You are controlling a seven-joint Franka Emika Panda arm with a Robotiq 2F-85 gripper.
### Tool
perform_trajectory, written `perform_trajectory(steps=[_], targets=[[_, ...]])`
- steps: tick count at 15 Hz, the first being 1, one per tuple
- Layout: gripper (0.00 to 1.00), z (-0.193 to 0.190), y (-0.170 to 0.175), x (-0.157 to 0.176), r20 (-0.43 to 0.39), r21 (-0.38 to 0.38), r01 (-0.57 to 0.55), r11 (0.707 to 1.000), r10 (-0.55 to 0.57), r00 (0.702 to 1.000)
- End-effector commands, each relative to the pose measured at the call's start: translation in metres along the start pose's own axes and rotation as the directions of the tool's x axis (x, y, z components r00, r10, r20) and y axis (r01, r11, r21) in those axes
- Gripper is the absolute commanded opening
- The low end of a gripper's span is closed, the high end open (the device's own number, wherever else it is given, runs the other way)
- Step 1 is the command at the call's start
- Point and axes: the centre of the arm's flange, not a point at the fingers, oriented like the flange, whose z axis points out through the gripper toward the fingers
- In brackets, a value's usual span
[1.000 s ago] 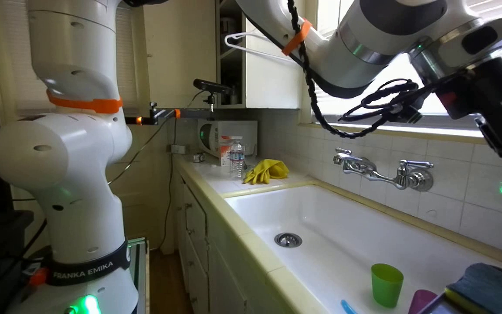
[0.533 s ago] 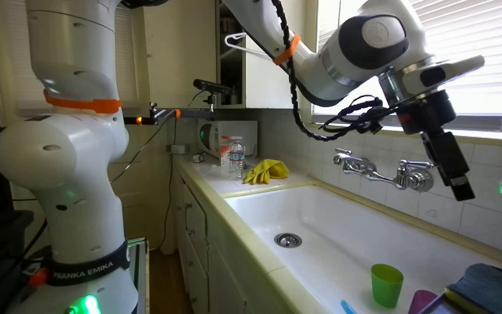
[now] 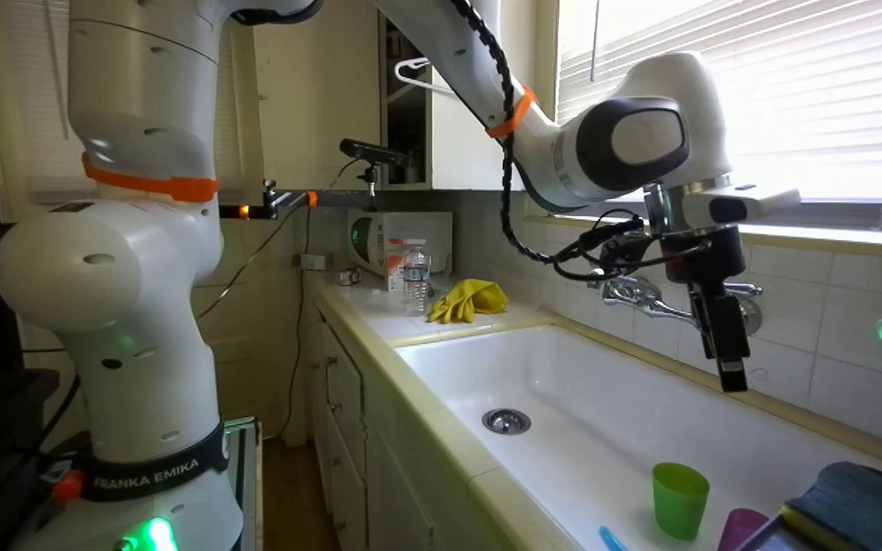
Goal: Put the yellow spoon then the green cup in the dish rack
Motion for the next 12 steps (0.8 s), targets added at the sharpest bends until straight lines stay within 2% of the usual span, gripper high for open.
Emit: perform_trajectory(steps=[1,7,12], targets=[[1.00,0.044,-0.013,-0.001,0.065,0.061,0.028,0.998,-0.032,0.997],[1.00,0.101,-0.037,-0.014,0.149,0.135,0.048,0.990,-0.068,0.987],[1.00,0.139,-0.051,-0.022,0.190,0.145,0.071,0.987,-0.099,0.977]])
